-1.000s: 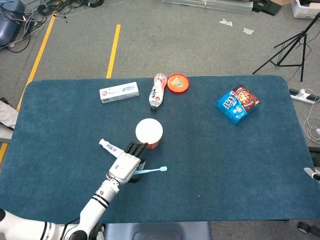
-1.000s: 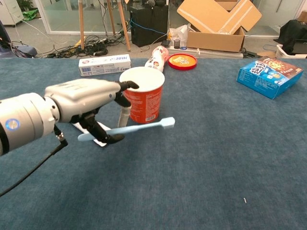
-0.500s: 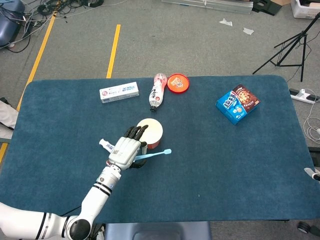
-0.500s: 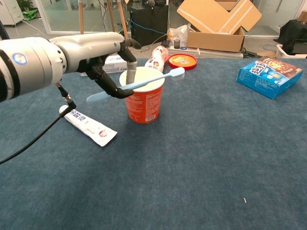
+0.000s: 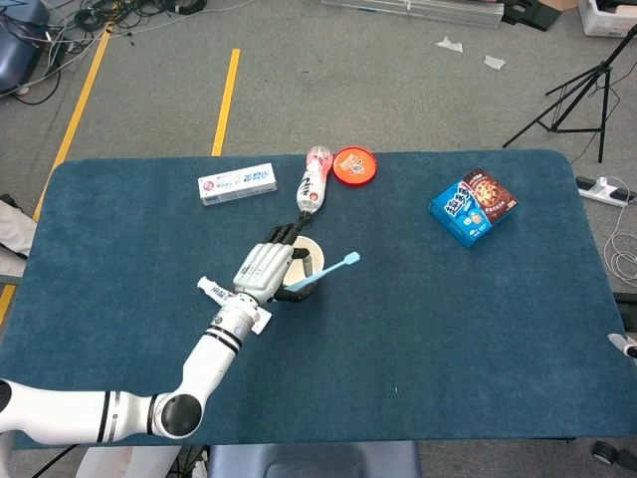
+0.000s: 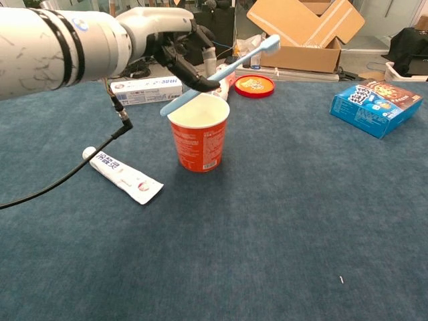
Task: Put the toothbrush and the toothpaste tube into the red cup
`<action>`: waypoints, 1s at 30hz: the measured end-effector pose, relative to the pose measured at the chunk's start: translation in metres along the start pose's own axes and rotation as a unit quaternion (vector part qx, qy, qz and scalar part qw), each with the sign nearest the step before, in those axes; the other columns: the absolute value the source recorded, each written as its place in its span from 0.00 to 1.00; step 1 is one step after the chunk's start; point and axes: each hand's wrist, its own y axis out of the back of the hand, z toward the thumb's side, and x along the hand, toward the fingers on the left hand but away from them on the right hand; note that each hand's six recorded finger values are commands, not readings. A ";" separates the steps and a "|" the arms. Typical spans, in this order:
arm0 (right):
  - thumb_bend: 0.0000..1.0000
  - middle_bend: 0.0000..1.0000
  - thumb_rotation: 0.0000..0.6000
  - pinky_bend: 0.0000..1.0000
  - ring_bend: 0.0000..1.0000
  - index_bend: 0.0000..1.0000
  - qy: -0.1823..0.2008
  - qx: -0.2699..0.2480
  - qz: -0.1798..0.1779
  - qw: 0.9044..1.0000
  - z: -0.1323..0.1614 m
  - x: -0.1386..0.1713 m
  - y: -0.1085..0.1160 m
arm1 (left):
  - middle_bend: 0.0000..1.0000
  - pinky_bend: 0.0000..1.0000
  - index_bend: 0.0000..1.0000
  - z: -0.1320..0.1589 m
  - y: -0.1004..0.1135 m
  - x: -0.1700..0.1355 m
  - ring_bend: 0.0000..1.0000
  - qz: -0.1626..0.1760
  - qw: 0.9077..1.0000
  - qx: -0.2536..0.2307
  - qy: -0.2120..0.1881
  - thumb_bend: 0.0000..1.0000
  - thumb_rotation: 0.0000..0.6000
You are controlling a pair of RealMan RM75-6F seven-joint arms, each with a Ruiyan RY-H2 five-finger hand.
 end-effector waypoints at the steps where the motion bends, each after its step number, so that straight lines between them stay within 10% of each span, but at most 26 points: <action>1: 0.00 0.00 1.00 0.30 0.00 0.00 -0.001 0.000 0.002 1.000 -0.001 0.000 -0.001 | 0.00 0.00 0.61 0.000 0.000 0.004 0.00 0.000 1.000 -0.007 0.000 0.38 1.00; 30: 0.00 0.00 1.00 0.30 0.00 0.00 -0.028 -0.016 0.017 0.999 -0.014 -0.010 -0.009 | 0.00 0.00 0.61 -0.028 -0.015 0.081 0.00 0.021 0.992 -0.126 0.000 0.38 1.00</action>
